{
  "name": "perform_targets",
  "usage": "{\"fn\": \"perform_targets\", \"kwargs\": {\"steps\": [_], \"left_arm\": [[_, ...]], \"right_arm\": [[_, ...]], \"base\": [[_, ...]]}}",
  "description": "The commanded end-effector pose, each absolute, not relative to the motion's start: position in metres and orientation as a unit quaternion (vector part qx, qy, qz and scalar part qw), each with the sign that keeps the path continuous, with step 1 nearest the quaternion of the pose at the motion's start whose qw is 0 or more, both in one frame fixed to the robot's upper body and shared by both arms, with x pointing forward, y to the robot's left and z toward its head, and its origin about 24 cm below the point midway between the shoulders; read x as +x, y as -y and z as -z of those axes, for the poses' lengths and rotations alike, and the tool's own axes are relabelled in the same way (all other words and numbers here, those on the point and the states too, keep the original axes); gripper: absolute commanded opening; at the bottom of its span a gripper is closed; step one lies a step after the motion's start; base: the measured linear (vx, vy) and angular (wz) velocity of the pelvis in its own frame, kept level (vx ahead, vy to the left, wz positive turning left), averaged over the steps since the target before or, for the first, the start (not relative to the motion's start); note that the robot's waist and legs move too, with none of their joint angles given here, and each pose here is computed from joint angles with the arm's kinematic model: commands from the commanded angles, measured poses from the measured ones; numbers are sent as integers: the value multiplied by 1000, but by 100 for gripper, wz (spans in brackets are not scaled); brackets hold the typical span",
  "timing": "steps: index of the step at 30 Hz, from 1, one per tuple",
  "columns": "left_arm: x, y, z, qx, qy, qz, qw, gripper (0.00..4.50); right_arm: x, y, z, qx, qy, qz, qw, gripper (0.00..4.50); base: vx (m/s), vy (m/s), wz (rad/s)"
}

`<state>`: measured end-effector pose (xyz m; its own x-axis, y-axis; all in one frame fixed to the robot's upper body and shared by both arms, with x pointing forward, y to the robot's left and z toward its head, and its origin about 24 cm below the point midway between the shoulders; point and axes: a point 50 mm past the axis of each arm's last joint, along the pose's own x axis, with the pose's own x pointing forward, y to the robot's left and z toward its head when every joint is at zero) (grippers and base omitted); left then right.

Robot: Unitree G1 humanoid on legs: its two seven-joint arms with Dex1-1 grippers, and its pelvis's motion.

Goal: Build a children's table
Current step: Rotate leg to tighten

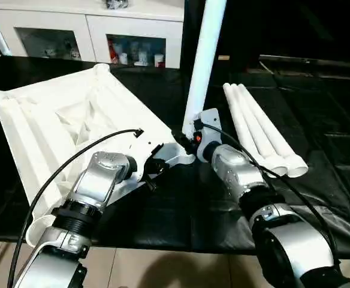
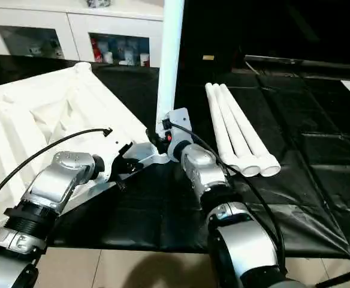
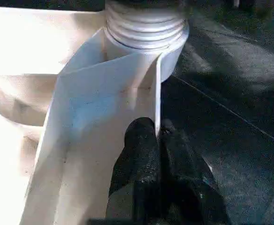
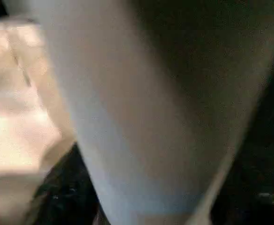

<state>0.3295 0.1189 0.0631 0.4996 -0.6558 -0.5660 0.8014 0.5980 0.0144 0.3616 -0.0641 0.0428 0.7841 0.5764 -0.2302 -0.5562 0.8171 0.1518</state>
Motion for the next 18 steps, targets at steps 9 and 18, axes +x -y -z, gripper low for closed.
{"fn": "perform_targets", "kwargs": {"steps": [9,18], "left_arm": [[334,-107,-76,164,-219,487,830,0],[331,-116,-70,200,-225,546,782,0]], "right_arm": [[339,89,-12,61,-164,-326,929,395],[321,123,-20,53,-126,-397,908,445]], "base": [[0,0,0],[0,0,0]]}}
